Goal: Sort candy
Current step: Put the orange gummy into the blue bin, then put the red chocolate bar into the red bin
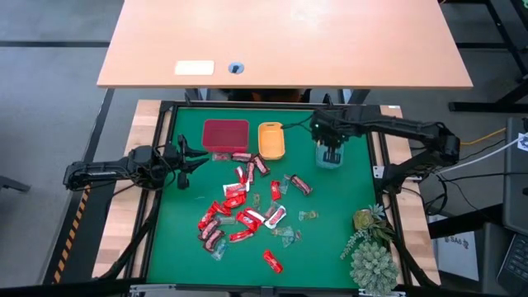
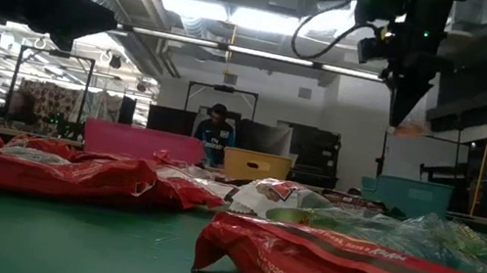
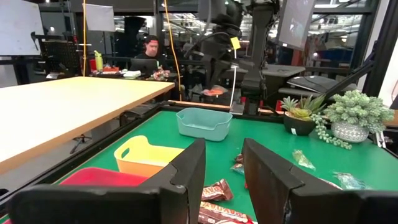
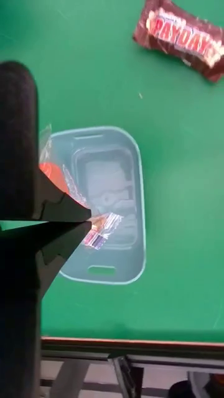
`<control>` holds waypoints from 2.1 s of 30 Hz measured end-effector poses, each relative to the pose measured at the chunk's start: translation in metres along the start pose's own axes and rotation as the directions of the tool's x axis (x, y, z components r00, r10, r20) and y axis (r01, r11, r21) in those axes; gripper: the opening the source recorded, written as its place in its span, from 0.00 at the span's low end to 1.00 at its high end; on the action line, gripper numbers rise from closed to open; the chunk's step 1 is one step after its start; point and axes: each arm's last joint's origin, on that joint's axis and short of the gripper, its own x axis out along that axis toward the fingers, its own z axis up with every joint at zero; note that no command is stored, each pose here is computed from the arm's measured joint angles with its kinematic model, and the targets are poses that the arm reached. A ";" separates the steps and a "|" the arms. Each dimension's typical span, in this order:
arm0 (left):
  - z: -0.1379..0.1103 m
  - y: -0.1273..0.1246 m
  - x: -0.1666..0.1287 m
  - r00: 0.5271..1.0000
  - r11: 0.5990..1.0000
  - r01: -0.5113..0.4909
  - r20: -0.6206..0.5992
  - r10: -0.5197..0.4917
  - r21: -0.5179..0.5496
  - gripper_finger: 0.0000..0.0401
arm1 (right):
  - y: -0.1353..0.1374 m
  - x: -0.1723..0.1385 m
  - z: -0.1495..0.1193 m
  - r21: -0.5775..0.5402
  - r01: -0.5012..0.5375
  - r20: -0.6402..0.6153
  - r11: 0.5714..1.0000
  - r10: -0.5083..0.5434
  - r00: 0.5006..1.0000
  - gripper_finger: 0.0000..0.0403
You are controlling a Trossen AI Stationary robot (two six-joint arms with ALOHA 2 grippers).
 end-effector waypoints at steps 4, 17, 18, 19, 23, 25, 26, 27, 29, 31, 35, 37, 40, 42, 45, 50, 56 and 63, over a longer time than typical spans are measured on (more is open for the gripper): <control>0.000 0.000 0.000 1.000 1.000 0.000 0.000 0.000 0.000 0.26 | -0.007 0.001 -0.002 0.028 0.003 -0.006 1.000 -0.003 1.000 0.00; 0.000 0.000 0.000 1.000 1.000 0.000 0.000 0.000 0.000 0.26 | -0.009 0.002 -0.003 0.036 0.002 -0.014 0.999 -0.002 1.000 0.04; 0.000 0.000 0.000 1.000 1.000 0.000 0.000 0.000 0.000 0.26 | -0.009 0.002 -0.003 0.036 0.003 -0.014 0.999 -0.002 1.000 0.06; 0.000 0.000 0.000 1.000 1.000 0.000 0.000 0.000 0.000 0.26 | -0.009 0.002 -0.003 0.036 0.003 -0.014 0.999 -0.002 1.000 0.08; 0.000 0.000 0.000 1.000 1.000 0.000 0.000 0.000 0.000 0.26 | -0.009 0.002 -0.003 0.036 0.003 -0.014 0.999 -0.003 1.000 0.18; 0.000 0.000 0.000 1.000 1.000 0.000 0.000 0.000 -0.006 0.26 | -0.009 0.002 -0.003 0.036 0.003 -0.014 0.999 -0.003 1.000 0.23; 0.000 0.000 0.000 1.000 1.000 0.000 0.002 0.000 -0.025 0.26 | -0.009 0.002 -0.003 0.036 0.003 -0.014 0.999 -0.002 1.000 0.24; 0.001 0.000 0.000 1.000 0.999 0.000 0.006 0.000 -0.051 0.26 | -0.009 0.002 -0.003 0.036 0.003 -0.013 0.999 -0.003 1.000 0.26; 0.003 0.000 0.000 0.999 0.993 0.005 0.033 -0.001 -0.122 0.26 | -0.009 0.002 -0.003 0.036 0.003 -0.012 0.999 -0.003 1.000 0.28; 0.007 0.000 0.000 0.997 0.979 0.019 0.075 -0.004 -0.203 0.26 | -0.009 0.002 -0.003 0.036 0.004 -0.011 0.999 -0.003 1.000 0.29; 0.017 -0.001 0.000 0.986 0.953 0.059 0.165 -0.009 -0.298 0.26 | -0.009 0.002 -0.002 0.037 0.005 -0.004 0.999 -0.004 1.000 0.29; 0.021 -0.003 0.002 0.979 0.949 0.085 0.205 -0.022 -0.303 0.26 | -0.009 0.002 -0.002 0.037 0.005 -0.004 0.999 -0.005 1.000 0.29; 0.026 -0.006 0.004 0.967 0.946 0.126 0.251 -0.050 -0.300 0.26 | -0.010 0.002 -0.001 0.040 0.007 0.008 0.999 -0.008 1.000 0.29; 0.030 -0.009 0.008 0.968 0.944 0.133 0.242 -0.059 -0.302 0.26 | -0.010 0.002 0.000 0.041 0.010 0.020 0.999 -0.011 1.000 0.29; 0.035 -0.014 0.015 0.980 0.938 0.116 0.190 -0.055 -0.327 0.26 | -0.010 0.002 0.001 0.043 0.012 0.031 0.999 -0.014 0.999 0.29; 0.049 -0.024 0.033 0.994 0.900 0.094 0.087 -0.063 -0.426 0.26 | -0.011 0.002 0.002 0.045 0.014 0.040 0.999 -0.016 0.999 0.29; 0.055 -0.034 0.058 0.991 0.779 -0.049 -0.130 -0.042 -0.625 0.26 | -0.011 0.002 0.002 0.045 0.014 0.042 0.999 -0.016 0.999 0.29; 0.032 -0.040 0.079 0.939 0.574 -0.271 -0.343 -0.020 -0.773 0.26 | -0.011 0.002 0.005 0.050 0.020 0.069 0.999 -0.023 0.997 0.29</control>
